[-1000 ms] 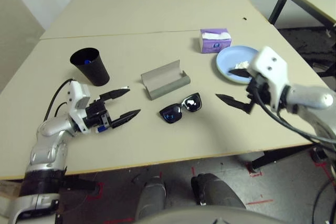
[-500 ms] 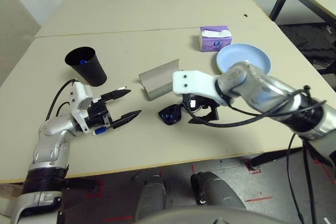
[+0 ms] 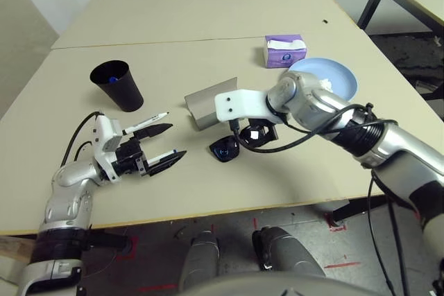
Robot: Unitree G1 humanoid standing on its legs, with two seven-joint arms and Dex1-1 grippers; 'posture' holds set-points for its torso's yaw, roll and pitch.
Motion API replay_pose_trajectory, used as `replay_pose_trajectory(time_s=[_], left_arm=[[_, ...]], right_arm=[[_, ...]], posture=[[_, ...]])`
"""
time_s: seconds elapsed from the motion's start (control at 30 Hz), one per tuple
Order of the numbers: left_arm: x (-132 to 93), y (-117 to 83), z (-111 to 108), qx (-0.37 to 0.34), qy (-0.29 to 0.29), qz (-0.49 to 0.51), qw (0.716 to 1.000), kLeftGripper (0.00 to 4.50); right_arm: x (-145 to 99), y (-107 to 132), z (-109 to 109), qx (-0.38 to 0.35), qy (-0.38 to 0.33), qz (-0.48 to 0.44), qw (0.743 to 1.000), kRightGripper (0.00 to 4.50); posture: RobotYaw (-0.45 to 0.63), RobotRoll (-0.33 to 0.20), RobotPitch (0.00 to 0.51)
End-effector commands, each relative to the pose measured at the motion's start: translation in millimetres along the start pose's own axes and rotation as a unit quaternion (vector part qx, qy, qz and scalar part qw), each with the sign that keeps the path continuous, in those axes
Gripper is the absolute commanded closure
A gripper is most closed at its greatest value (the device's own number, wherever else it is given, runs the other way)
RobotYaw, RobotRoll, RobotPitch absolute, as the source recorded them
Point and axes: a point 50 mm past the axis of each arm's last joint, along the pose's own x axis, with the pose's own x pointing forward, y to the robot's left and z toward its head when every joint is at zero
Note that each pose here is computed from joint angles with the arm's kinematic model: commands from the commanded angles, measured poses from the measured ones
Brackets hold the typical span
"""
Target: Organize and tidy the items on the table.
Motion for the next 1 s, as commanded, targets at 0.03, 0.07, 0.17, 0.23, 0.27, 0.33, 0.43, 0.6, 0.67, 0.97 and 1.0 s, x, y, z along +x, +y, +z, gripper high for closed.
replay_pose_trajectory(time_s=[0.03, 0.07, 0.17, 0.23, 0.27, 0.33, 0.43, 0.6, 0.67, 0.97, 1.0], left_arm=[[-3, -3, -4, -0.003, 0.005, 0.001, 1.000, 0.00], [-3, -3, -4, -0.003, 0.005, 0.001, 1.000, 0.00], [-3, -4, -4, -0.004, 0.006, 0.000, 1.000, 0.00], [-3, -4, -4, -0.004, 0.006, -0.001, 1.000, 0.00], [-3, -5, -4, -0.004, 0.005, -0.001, 1.000, 0.00], [-2, -6, -5, -0.004, 0.004, -0.002, 1.000, 0.00], [-2, -6, -5, -0.004, 0.003, -0.002, 1.000, 0.00], [-2, -8, -5, -0.004, 0.003, -0.002, 1.000, 0.00], [-1, -8, -4, -0.004, 0.003, -0.003, 1.000, 0.00], [8, -11, 7, -0.003, 0.000, -0.008, 1.000, 0.00], [8, -11, 8, -0.003, 0.000, -0.008, 1.000, 0.00]], right_arm=[[4, 0, -1, -0.008, -0.009, -0.002, 1.000, 0.04], [6, 0, -2, -0.011, -0.011, -0.003, 1.000, 0.04], [10, -1, -3, -0.020, -0.015, -0.011, 1.000, 0.04], [13, -1, -4, -0.024, -0.016, -0.013, 1.000, 0.04], [15, -1, -5, -0.025, -0.016, -0.013, 0.999, 0.04], [17, 0, -6, -0.029, -0.015, -0.012, 0.999, 0.04], [21, 2, -9, -0.034, -0.014, -0.007, 0.999, 0.04], [24, 7, -15, -0.040, -0.005, 0.003, 0.999, 0.04], [24, 8, -17, -0.040, -0.002, 0.006, 0.999, 0.04], [23, 9, -16, -0.039, -0.002, 0.016, 0.999, 0.20], [23, 9, -16, -0.039, -0.003, 0.017, 0.999, 0.43]], posture=[[-0.05, 0.000, 0.126], [-0.05, 0.000, 0.126], [-0.05, 0.000, 0.125], [-0.05, 0.000, 0.125], [-0.04, 0.000, 0.124], [-0.04, 0.000, 0.125], [-0.04, 0.000, 0.124], [-0.04, 0.000, 0.122], [-0.04, 0.000, 0.122], [-0.05, 0.000, 0.124], [-0.05, 0.000, 0.124]])
